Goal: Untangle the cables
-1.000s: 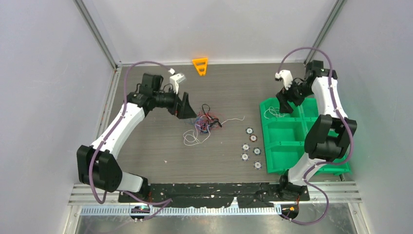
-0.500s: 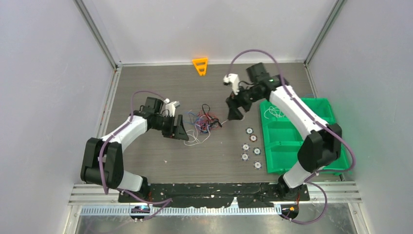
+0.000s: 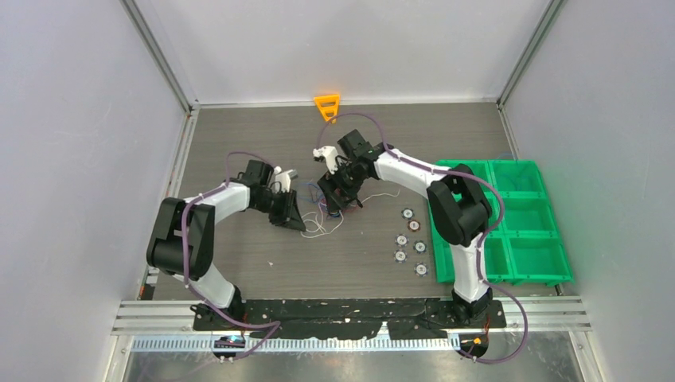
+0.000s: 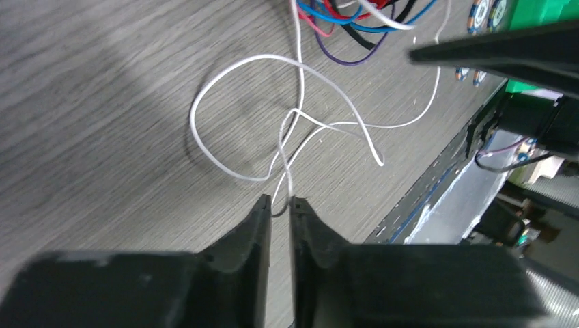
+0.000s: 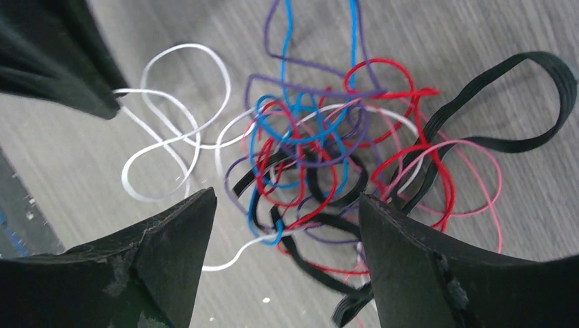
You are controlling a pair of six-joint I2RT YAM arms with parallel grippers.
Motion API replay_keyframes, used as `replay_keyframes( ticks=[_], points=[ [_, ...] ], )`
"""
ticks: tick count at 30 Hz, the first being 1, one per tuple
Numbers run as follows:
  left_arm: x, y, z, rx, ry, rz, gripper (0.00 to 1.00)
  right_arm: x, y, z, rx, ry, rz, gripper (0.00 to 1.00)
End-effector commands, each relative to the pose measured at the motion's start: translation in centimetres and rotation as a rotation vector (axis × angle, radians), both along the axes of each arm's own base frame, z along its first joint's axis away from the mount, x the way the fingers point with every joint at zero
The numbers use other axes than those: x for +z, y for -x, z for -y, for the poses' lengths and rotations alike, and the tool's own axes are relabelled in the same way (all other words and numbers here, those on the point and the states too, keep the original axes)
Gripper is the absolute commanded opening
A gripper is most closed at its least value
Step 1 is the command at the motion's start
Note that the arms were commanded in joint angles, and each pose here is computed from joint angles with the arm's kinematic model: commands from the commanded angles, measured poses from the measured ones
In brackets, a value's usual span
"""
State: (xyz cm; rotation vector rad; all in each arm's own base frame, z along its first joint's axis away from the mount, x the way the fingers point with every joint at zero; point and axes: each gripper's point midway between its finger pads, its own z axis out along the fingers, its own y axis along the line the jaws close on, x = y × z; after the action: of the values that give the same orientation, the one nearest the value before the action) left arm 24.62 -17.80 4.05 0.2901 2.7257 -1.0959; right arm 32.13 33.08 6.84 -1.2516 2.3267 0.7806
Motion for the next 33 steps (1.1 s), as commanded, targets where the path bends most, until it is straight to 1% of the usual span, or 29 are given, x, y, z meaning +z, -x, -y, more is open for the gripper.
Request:
replay_keyframes(
  ticks=[1,2,4,8,11,16,20,23,30,33],
  points=[
    [3.9,-1.1,1.4,-0.059,0.107,0.090,0.02,0.7,-3.7,-1.7,-0.061,-0.012,0.107,0.82],
    [5.3,-0.9,1.7,-0.087,0.143,0.112,0.00,0.2,-4.0,-1.5,-0.070,0.010,0.119,0.81],
    [9.3,-0.4,2.1,-0.143,0.205,0.201,0.00,-0.8,-4.2,-1.2,-0.077,0.047,0.125,0.81],
    [19.1,0.8,1.9,-0.192,0.277,0.470,0.00,-2.2,-4.4,-0.6,-0.091,0.092,0.121,0.77],
    [27.1,1.6,1.6,-0.170,0.343,0.668,0.00,-2.5,-4.3,-0.7,-0.096,0.100,0.117,0.74],
    [39.1,2.6,1.7,-0.102,0.477,0.903,0.00,-3.1,-4.2,-0.5,-0.085,0.121,0.120,0.73],
    [47.2,3.9,1.5,-0.075,0.592,1.073,0.00,-3.5,-3.9,-0.2,-0.078,0.131,0.116,0.73],
    [51.7,4.7,1.0,-0.055,0.644,1.159,0.00,-3.7,-3.7,-0.2,-0.075,0.129,0.106,0.74],
    [59.3,6.4,-0.3,-0.030,0.747,1.328,0.00,-3.0,-3.8,-0.9,-0.073,0.097,0.097,0.79],
    [62.2,7.5,-0.7,-0.037,0.763,1.410,0.00,-3.0,-3.8,-1.1,-0.071,0.094,0.097,0.81]
  ],
)
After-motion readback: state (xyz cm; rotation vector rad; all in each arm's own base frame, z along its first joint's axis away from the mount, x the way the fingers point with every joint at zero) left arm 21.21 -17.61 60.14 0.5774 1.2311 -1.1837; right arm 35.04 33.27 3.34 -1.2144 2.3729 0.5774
